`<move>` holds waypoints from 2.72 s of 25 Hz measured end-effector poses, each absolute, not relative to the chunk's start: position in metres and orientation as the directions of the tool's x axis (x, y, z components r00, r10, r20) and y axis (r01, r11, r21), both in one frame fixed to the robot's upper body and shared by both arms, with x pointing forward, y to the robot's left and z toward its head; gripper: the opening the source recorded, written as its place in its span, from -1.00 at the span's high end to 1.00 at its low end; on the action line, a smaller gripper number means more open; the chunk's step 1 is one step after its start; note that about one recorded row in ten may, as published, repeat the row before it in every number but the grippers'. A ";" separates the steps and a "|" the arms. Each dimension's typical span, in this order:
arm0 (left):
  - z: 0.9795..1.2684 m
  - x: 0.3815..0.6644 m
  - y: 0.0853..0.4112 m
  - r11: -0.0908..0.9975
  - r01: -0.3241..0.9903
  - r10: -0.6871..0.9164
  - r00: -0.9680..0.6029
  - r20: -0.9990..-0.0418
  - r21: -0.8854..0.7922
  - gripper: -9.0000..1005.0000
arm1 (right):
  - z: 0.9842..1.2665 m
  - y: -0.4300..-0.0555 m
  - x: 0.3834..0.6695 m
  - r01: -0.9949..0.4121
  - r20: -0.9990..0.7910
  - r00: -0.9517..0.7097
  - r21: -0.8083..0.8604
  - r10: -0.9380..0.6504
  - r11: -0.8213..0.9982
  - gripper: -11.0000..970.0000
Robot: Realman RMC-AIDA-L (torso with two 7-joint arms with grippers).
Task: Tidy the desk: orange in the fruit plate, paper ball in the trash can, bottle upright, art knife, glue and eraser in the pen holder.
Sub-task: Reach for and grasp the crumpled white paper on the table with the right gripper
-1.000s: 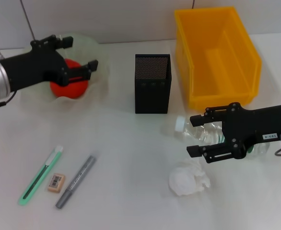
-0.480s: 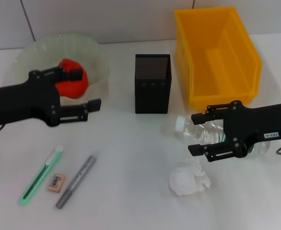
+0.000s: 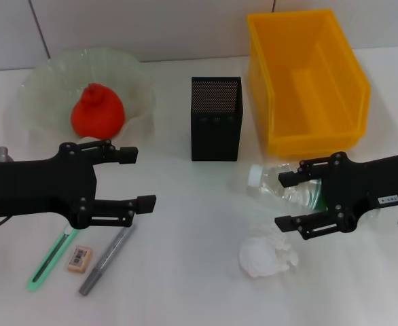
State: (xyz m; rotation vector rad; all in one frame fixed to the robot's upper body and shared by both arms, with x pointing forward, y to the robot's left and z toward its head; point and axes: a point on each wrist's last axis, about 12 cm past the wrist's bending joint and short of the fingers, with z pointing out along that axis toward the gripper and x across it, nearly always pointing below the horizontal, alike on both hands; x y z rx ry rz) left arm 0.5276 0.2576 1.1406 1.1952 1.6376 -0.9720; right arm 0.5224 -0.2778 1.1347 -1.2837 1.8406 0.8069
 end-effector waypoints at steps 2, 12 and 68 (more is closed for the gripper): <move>1.140 0.528 0.257 0.234 0.967 0.297 -0.167 -0.940 -0.098 -0.71 | 1.137 -0.278 0.522 -0.948 -0.825 -0.237 0.082 -0.513 0.306 -0.58; 1.141 0.529 0.256 0.233 0.967 0.296 -0.168 -0.940 -0.099 -0.71 | 1.164 -0.262 0.531 -0.941 -0.676 -0.308 0.112 -0.670 0.319 -0.56; 1.134 0.531 0.250 0.220 0.968 0.344 -0.189 -0.920 -0.116 -0.71 | 1.137 -0.196 0.544 -0.947 -0.502 -0.320 0.138 -0.803 0.291 -0.43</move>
